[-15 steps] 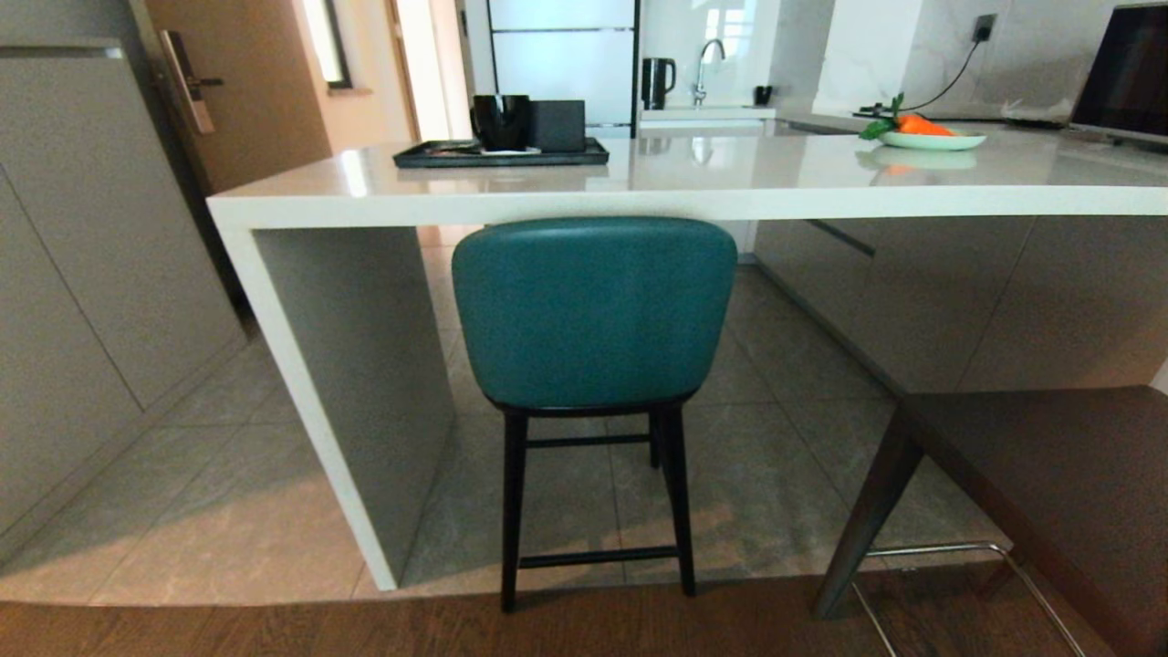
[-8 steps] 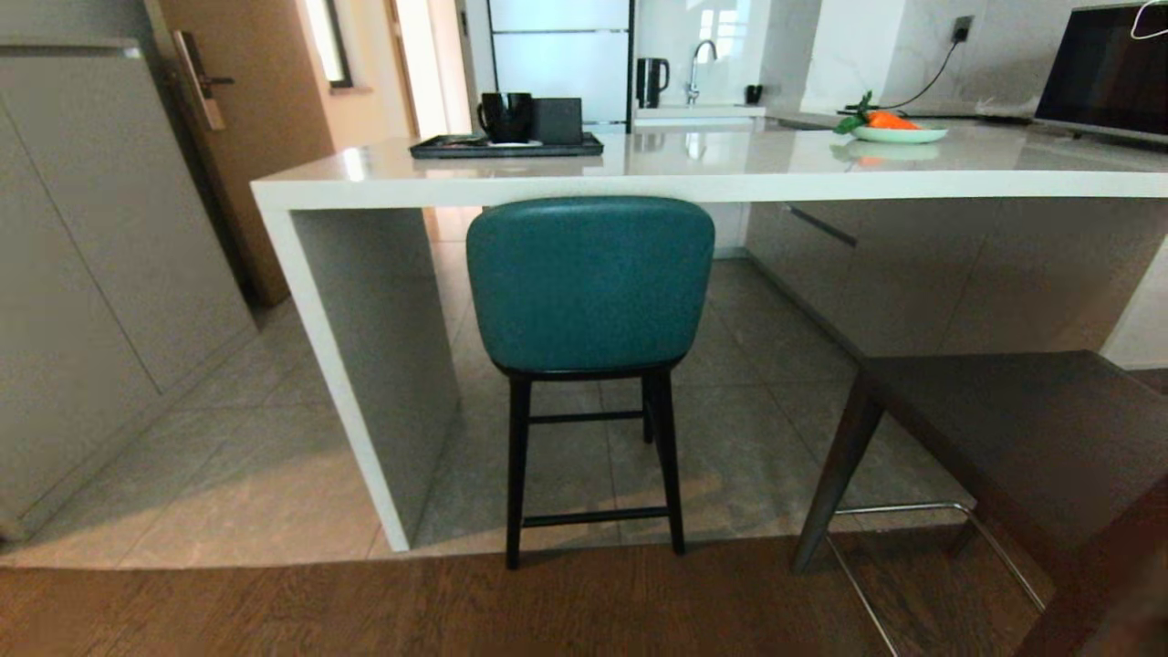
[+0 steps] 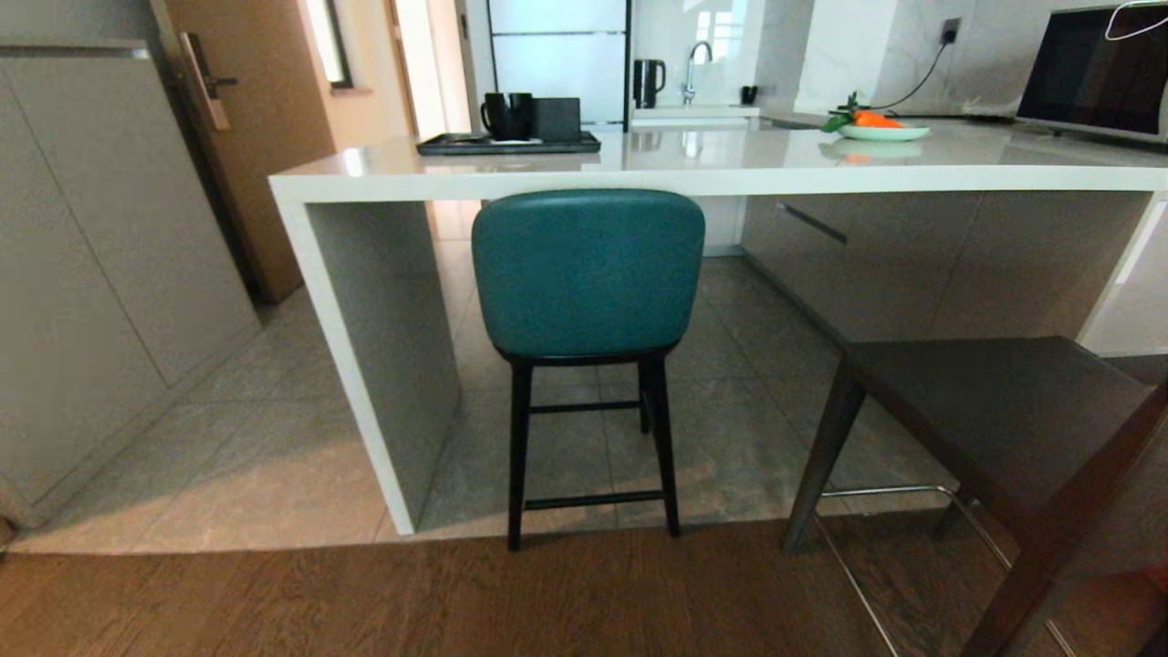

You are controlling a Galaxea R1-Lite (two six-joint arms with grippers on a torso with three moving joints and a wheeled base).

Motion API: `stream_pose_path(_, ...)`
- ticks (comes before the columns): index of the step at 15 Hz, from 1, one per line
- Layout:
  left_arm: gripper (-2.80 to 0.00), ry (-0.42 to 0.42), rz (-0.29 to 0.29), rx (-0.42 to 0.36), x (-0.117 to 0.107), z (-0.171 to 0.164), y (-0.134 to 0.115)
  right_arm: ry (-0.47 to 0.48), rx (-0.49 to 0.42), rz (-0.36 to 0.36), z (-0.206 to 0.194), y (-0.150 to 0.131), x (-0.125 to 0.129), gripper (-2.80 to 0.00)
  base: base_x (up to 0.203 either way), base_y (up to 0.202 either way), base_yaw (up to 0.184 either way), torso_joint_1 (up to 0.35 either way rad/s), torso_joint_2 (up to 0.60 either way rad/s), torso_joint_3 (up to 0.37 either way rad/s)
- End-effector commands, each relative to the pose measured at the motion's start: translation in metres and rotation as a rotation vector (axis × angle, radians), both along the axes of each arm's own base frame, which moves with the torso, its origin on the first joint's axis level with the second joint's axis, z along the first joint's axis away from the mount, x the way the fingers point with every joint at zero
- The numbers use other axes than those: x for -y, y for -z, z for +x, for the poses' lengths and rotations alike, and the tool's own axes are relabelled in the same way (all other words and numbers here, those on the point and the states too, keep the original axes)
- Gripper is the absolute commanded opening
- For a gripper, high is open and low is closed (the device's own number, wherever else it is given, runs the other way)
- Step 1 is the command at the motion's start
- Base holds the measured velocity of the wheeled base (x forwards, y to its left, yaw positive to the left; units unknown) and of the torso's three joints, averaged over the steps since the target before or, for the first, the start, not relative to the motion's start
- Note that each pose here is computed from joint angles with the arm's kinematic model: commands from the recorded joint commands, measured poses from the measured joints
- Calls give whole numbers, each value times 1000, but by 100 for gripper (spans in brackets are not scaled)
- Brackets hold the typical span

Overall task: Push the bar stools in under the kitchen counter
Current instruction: Push the gray chair back under the dining table

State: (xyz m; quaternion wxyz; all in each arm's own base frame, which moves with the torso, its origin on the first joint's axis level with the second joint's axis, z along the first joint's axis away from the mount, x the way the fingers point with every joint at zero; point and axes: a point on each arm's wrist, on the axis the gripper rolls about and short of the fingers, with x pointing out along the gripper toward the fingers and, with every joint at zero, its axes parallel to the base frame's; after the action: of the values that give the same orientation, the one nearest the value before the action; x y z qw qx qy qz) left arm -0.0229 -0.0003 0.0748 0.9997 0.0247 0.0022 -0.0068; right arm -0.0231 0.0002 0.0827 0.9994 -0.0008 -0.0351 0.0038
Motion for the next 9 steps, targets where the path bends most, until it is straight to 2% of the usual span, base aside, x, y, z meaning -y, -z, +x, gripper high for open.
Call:
stream_pose_path(1,-280,0,1,-1,0,0,0,0,-30,0,2,8,0,-280,0,0,0,0,0,0)
stream_pose_path(6,-280,-1,-3,-3,0,0,0,0,-30,0,2,8,0,-280,0,0,0,0,0,0)
stream_pose_path(9,-280,-13,-57,3,0,0,-1,-1,-30,0,2,8,0,-280,0,0,0,0,0,0)
